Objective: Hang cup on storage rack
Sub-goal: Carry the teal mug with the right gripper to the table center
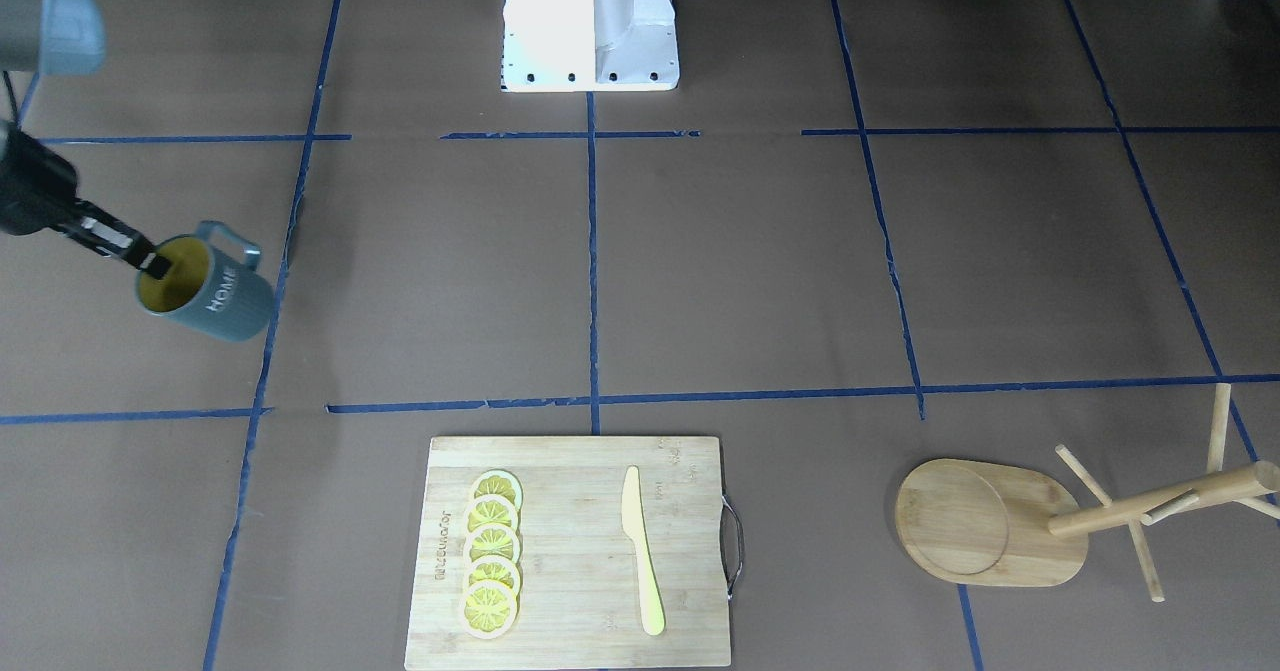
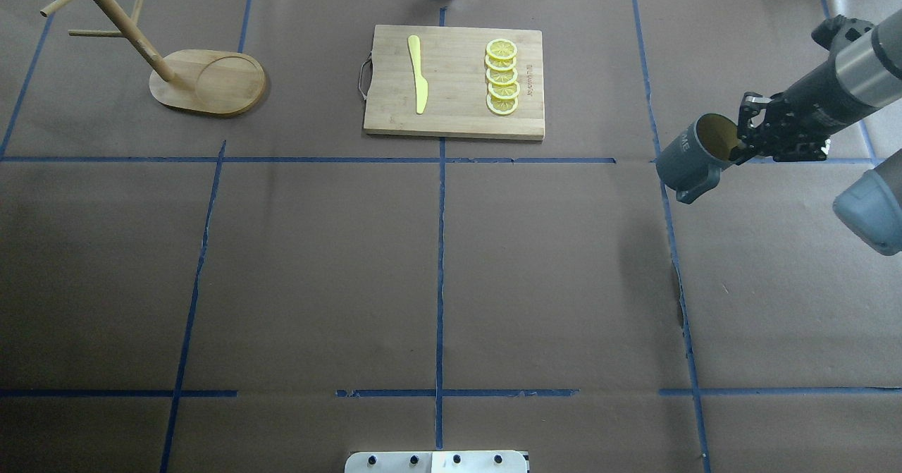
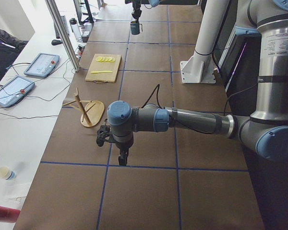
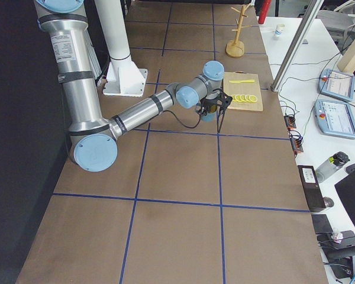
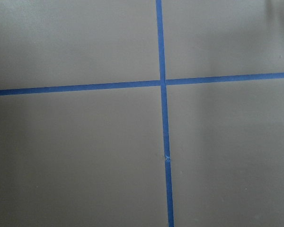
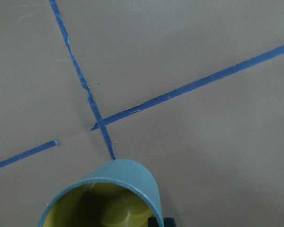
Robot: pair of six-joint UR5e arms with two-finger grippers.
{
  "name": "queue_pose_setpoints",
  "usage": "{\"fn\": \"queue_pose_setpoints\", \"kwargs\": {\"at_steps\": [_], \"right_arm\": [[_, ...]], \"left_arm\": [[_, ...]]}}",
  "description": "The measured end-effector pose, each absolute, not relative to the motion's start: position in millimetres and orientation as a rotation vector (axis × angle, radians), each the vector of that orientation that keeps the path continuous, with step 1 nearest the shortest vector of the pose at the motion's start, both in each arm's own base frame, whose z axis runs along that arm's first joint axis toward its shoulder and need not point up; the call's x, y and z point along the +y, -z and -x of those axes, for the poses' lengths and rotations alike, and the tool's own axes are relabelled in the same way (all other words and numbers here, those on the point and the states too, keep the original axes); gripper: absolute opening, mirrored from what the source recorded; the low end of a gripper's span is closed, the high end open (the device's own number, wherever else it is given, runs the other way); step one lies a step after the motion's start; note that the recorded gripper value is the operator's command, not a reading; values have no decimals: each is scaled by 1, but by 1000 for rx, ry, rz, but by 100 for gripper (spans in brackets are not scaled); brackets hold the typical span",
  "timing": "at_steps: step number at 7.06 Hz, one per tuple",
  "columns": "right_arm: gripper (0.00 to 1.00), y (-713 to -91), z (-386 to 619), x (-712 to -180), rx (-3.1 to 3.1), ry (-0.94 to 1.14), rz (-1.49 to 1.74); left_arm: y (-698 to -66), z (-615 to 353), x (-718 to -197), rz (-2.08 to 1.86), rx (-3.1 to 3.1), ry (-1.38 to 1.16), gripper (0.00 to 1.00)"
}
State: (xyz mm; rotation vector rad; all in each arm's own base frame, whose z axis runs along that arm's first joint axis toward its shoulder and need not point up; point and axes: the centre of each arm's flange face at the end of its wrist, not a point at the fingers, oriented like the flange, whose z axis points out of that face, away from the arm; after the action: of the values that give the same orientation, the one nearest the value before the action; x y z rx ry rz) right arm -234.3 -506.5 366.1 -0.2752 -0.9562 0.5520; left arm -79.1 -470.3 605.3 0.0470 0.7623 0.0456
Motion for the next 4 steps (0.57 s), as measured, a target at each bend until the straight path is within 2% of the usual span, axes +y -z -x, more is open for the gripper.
{"fn": "queue_pose_setpoints", "kwargs": {"at_steps": [4], "right_arm": [[0, -219, 432, -442, -843, -873, 338]], "left_arm": [[-606, 79, -470, -45, 764, -43, 100]]}}
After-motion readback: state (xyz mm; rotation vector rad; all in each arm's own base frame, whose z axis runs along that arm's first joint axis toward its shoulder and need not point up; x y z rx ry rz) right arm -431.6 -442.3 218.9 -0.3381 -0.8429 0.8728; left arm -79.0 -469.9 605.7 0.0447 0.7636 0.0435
